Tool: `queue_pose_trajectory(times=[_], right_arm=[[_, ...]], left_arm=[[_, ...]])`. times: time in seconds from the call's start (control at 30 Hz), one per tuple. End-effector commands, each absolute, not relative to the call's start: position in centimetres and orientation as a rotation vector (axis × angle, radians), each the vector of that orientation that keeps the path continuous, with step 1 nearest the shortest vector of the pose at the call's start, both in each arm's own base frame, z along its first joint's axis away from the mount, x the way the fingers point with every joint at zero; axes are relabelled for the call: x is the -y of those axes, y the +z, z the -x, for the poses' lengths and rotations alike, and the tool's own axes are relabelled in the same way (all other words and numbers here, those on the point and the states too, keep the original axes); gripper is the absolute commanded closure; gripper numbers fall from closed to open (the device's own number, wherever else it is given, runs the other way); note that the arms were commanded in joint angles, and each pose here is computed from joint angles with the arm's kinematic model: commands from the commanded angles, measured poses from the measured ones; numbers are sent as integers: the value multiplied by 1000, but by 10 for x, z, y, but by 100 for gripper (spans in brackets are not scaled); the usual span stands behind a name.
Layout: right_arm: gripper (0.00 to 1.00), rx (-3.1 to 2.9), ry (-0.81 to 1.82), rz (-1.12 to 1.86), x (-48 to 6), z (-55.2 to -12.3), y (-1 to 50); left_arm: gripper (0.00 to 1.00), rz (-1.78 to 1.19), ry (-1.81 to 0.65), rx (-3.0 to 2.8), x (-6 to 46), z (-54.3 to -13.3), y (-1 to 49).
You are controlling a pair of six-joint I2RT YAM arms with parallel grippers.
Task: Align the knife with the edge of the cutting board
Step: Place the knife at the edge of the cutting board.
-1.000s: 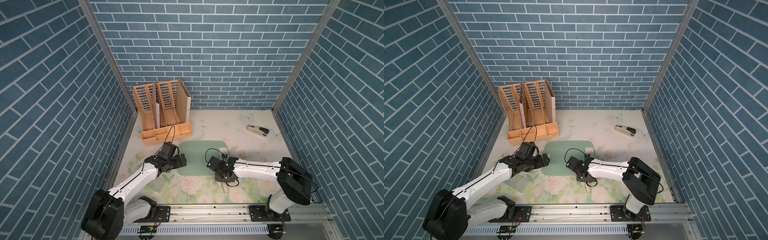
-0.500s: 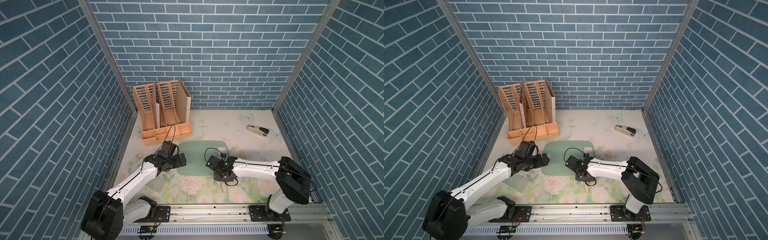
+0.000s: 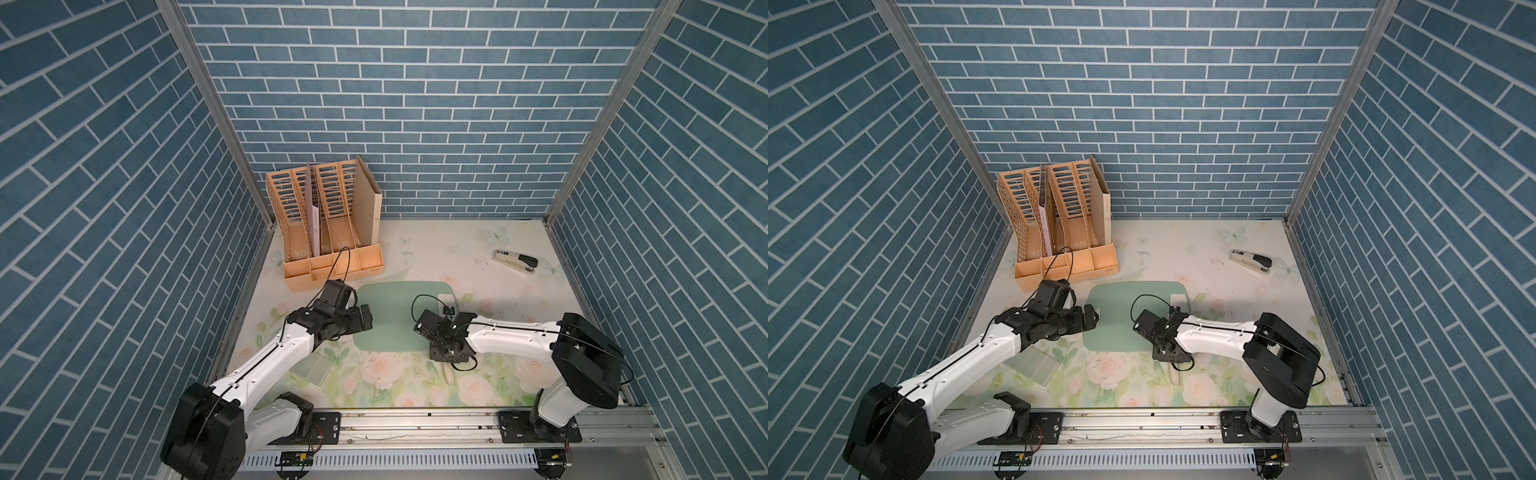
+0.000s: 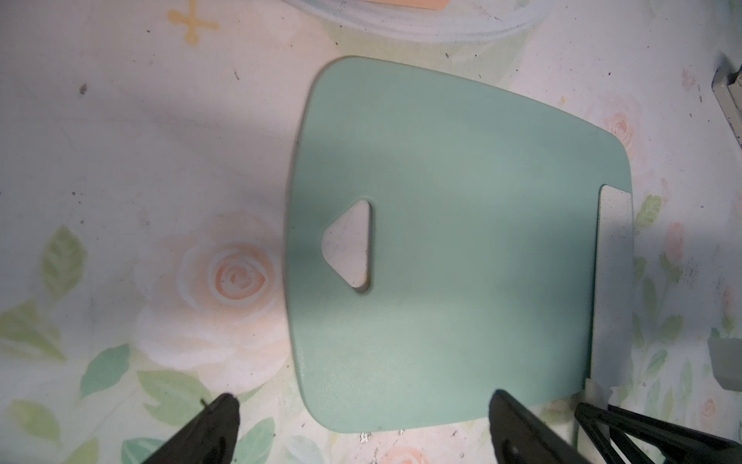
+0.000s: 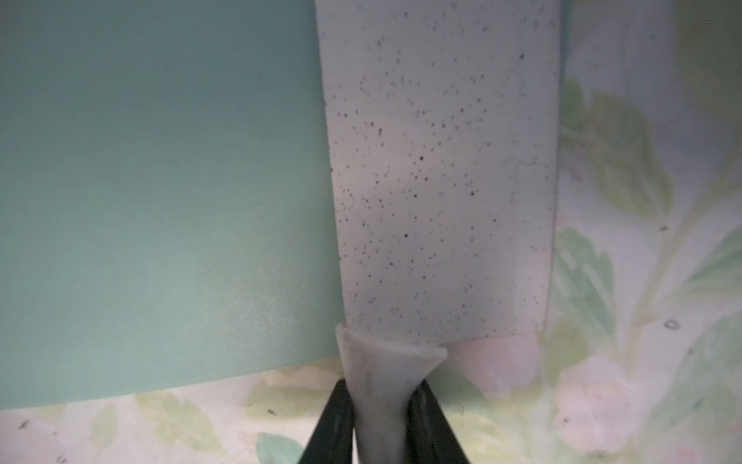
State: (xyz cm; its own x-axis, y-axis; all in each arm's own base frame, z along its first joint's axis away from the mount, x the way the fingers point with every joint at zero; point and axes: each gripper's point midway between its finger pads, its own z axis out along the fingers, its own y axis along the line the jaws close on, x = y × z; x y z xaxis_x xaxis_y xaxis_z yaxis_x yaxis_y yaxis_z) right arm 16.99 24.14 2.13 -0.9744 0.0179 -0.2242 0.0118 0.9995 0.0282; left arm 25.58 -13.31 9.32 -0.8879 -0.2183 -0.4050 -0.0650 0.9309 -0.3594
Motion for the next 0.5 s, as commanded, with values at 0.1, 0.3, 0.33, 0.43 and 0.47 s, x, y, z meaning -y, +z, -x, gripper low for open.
queue_pose_trajectory(times=[0.1,0.3,0.33,0.43,0.47], right_arm=[[100,-2914,51,-37,-239,-171,26],[100,-2923,44,-46,-238,-171,22],[100,-2924,46,-48,-238,-171,22],[100,-2926,49,-49,-238,-171,22],[100,-2926,54,-51,-239,-171,22]], left_arm=[[0,194,-457,-2652,130,-254,91],[0,195,-460,-2644,130,-254,93],[0,195,-459,-2644,130,-254,92],[0,197,-458,-2649,130,-254,91],[0,197,-458,-2649,130,-254,91]])
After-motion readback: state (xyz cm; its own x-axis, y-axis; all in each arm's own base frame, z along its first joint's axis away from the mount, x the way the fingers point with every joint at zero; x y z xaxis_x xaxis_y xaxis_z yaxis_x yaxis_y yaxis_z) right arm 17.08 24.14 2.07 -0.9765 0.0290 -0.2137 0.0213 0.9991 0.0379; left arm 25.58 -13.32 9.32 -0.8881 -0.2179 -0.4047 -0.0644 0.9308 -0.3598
